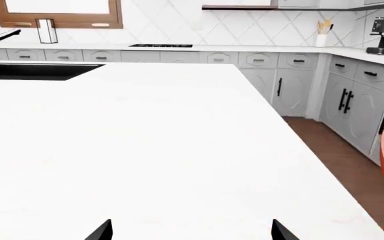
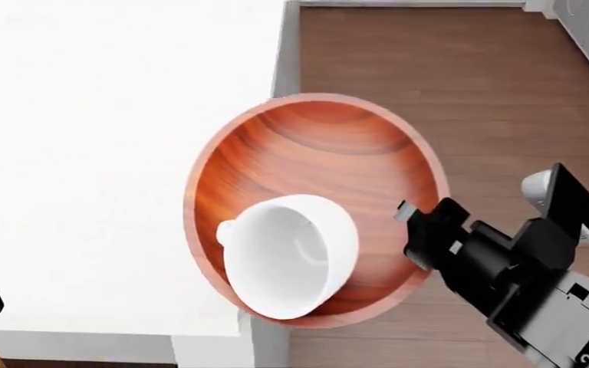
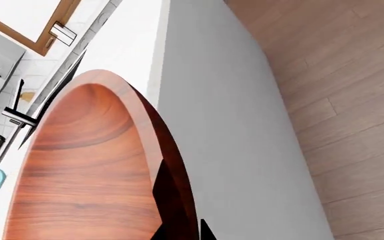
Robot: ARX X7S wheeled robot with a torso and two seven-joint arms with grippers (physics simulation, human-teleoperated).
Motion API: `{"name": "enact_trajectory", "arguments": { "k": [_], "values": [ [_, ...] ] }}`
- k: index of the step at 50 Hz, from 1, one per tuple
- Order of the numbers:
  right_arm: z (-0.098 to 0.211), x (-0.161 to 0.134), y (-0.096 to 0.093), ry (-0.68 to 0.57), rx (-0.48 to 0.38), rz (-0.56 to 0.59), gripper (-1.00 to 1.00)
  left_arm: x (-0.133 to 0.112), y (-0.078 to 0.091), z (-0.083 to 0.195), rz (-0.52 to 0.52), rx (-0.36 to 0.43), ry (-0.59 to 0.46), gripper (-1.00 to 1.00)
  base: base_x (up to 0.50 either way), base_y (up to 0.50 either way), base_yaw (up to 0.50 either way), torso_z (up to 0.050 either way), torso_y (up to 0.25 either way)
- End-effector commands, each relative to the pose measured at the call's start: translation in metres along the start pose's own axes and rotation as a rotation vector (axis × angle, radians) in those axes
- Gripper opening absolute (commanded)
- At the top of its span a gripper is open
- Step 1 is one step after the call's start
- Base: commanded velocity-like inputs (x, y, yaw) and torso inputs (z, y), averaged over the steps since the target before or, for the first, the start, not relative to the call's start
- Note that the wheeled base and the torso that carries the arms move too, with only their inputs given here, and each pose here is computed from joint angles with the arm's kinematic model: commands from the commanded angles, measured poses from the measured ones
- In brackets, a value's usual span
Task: Place the cup inside the bowl on the dining table and move the bowl to any counter.
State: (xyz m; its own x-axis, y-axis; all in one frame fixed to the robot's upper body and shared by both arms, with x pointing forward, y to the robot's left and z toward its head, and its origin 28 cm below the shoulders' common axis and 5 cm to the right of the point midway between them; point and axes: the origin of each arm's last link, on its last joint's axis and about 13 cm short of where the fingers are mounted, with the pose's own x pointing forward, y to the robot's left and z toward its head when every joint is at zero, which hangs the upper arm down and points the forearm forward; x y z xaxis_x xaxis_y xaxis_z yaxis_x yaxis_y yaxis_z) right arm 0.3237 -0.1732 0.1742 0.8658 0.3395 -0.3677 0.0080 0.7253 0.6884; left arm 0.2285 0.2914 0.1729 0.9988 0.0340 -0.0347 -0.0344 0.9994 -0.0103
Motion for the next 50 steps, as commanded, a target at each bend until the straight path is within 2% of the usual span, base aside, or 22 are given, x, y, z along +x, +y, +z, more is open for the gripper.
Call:
{"name": "enact_trajectory", "arguments": {
  "k": [1, 20, 26, 37, 42, 50],
  "values": [
    [0.0046, -0.0033, 0.0028, -0.041, 0.0, 0.059, -1.0, 0.0015, 0.0003, -0.0004, 0.011, -0.004, -0.001, 1.0, 0.01, -0.5, 0.0, 0.0, 0.0],
    [0.0078, -0.0052, 0.0026, -0.069, 0.004, 0.056, -1.0, 0.0042, -0.0041, 0.0014, 0.002, -0.005, -0.008, 1.0, 0.13, -0.5, 0.0, 0.0, 0.001],
    [0.0055, -0.004, 0.0009, -0.07, -0.02, 0.063, -1.0, 0.003, -0.0009, 0.0001, 0.002, -0.005, -0.005, 1.0, 0.15, -0.5, 0.0, 0.0, 0.0],
    [0.005, -0.003, 0.001, -0.076, -0.015, 0.072, -1.0, 0.0029, -0.0008, 0.0012, 0.004, -0.006, -0.009, 1.0, 0.2, -0.5, 0.0, 0.001, 0.001],
    [0.0023, -0.0022, -0.0007, -0.077, -0.044, 0.088, -1.0, 0.0015, 0.0009, 0.001, 0.007, -0.008, -0.008, 1.0, 0.32, -0.46, 0.0, 0.0, 0.002],
    [0.0023, -0.0023, -0.0016, -0.082, -0.044, 0.097, -1.0, 0.0027, -0.0012, 0.0006, 0.005, -0.005, -0.009, 1.0, 0.44, -0.34, 0.0, 0.0, 0.001]
  ]
}}
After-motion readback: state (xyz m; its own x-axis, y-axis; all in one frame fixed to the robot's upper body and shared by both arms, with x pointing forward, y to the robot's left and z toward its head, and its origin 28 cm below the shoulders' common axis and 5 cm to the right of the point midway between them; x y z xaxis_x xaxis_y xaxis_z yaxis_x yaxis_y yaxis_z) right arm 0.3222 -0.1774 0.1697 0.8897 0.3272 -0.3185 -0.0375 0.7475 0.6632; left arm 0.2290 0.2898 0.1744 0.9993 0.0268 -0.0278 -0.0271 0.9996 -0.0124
